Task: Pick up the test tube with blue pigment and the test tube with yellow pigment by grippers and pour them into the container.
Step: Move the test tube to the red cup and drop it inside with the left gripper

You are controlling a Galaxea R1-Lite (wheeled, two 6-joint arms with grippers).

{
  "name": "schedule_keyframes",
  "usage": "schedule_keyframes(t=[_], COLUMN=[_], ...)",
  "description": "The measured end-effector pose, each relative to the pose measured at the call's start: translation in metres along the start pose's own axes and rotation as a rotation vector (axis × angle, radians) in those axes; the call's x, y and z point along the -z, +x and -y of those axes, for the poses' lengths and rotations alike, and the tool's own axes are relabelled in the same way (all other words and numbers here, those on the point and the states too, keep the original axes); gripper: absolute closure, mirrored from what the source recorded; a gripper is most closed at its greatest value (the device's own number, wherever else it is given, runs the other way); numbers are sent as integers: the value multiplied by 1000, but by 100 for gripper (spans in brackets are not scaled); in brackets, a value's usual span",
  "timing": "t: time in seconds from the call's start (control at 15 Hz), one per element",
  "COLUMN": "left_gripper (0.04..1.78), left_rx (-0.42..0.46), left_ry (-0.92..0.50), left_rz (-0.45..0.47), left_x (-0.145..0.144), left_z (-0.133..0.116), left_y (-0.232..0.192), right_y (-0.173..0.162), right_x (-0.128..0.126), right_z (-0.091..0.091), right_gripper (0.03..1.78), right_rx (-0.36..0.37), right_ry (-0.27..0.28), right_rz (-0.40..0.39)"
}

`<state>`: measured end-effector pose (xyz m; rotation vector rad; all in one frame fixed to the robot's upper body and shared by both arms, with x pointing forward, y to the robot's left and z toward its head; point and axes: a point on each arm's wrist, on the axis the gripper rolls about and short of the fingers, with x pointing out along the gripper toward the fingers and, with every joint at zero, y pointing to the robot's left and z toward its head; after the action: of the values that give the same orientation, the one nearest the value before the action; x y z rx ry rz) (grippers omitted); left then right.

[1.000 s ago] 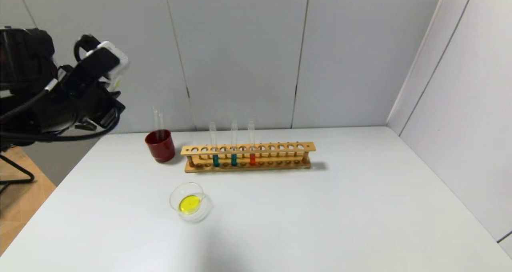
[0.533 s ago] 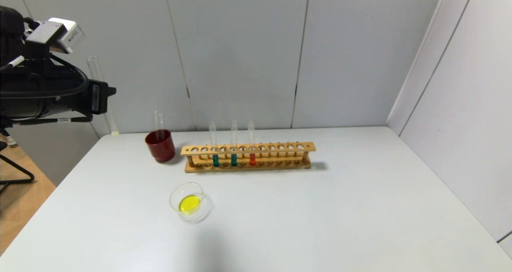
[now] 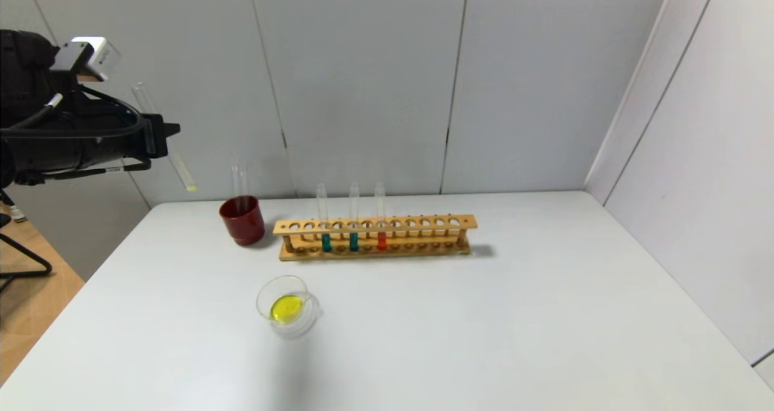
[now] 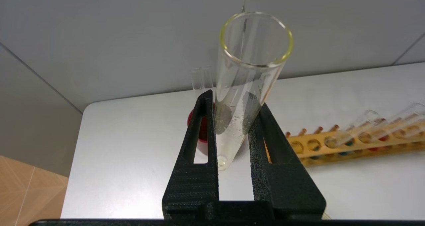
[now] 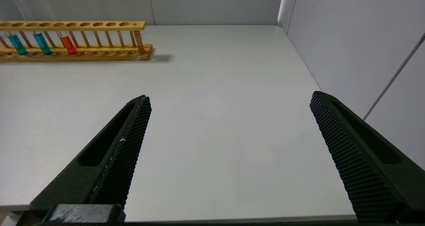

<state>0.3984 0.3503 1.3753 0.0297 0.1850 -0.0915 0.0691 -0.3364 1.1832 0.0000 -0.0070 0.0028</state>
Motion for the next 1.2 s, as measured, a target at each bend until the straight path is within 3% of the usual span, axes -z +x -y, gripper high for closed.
schedule_keyframes(t=[0.67, 1.2], left_gripper=[150, 150], left_rx=[7, -7], left_ry=[-83, -100], left_rz=[-44, -124], left_x=[33, 67], left_z=[-19, -30], left_y=[85, 122], right_y=[0, 0], right_x=[0, 0], right_z=[0, 0], right_gripper=[6, 6], right_rx=[0, 0], right_ry=[0, 0], right_rz=[0, 0])
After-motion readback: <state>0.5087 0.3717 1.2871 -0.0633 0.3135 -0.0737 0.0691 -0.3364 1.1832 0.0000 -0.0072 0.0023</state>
